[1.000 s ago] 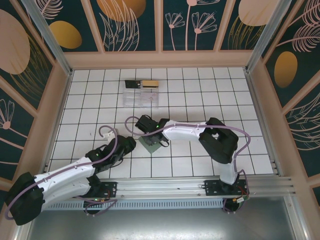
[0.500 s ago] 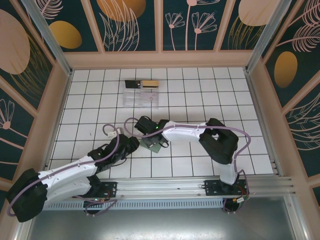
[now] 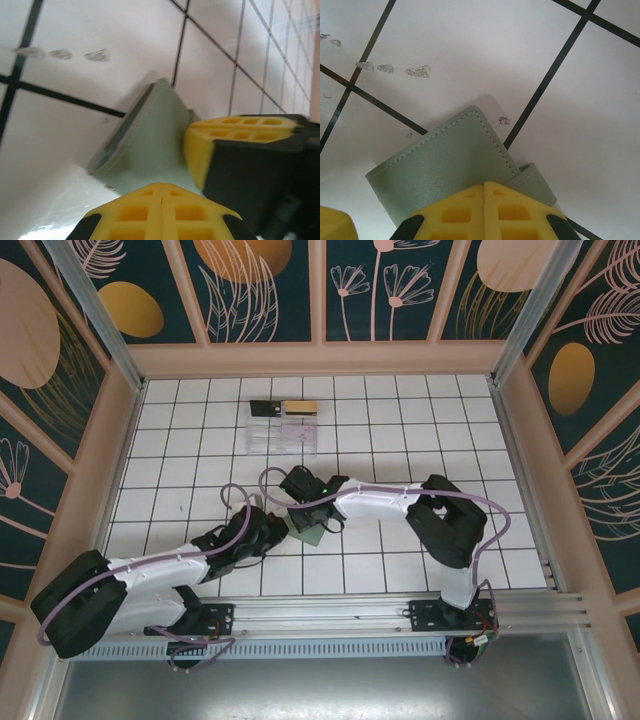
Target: Take the credit cards out of the card holder
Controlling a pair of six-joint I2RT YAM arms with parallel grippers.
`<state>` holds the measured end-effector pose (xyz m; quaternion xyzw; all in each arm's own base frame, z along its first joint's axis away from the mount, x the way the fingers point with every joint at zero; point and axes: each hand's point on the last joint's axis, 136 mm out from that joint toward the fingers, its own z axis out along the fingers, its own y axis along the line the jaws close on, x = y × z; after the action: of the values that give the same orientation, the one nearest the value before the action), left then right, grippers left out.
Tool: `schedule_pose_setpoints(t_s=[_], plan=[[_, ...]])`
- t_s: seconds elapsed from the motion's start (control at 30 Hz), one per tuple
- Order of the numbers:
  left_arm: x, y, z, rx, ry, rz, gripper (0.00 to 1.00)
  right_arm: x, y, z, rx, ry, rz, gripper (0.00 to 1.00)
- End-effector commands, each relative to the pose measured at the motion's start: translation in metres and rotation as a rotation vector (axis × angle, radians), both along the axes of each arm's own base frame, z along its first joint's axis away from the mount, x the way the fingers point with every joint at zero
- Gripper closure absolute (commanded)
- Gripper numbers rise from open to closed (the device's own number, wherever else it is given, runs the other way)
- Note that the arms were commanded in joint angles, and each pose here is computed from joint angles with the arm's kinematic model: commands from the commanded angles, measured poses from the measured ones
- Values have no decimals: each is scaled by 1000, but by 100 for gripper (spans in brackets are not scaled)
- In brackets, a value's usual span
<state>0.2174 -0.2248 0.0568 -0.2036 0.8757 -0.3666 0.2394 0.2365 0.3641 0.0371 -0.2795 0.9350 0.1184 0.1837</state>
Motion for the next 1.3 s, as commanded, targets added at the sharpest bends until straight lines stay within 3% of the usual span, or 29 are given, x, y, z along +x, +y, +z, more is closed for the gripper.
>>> schedule_pose_setpoints(t_s=[0.0, 0.17, 0.43, 0.6, 0.93, 1.13, 1.17, 1.2, 1.27], plan=[[15, -13, 16, -53, -35, 15, 100, -13, -10, -8, -10, 62, -8, 100], [9, -22, -14, -44, 62, -5, 100, -13, -8, -6, 1, 63, -11, 100], [-19, 19, -81, 194, 243, 42, 100, -2, -18, 8, 71, 74, -50, 100], [-34, 34, -108, 257, 308, 40, 100, 13, -44, 18, 85, 63, -97, 100], [-33, 33, -117, 282, 319, 33, 100, 25, -84, 26, 53, 27, -177, 100], [-15, 19, -89, 268, 223, -9, 100, 28, -88, 39, 88, 4, -197, 100], [-10, 16, -80, 274, 194, -20, 97, 29, -87, 46, 109, -7, -198, 100], [-4, 14, -70, 282, 167, -19, 87, 30, -85, 52, 135, -14, -195, 100], [11, 10, -40, 299, 92, -20, 49, 31, -78, 68, 206, -24, -194, 100]])
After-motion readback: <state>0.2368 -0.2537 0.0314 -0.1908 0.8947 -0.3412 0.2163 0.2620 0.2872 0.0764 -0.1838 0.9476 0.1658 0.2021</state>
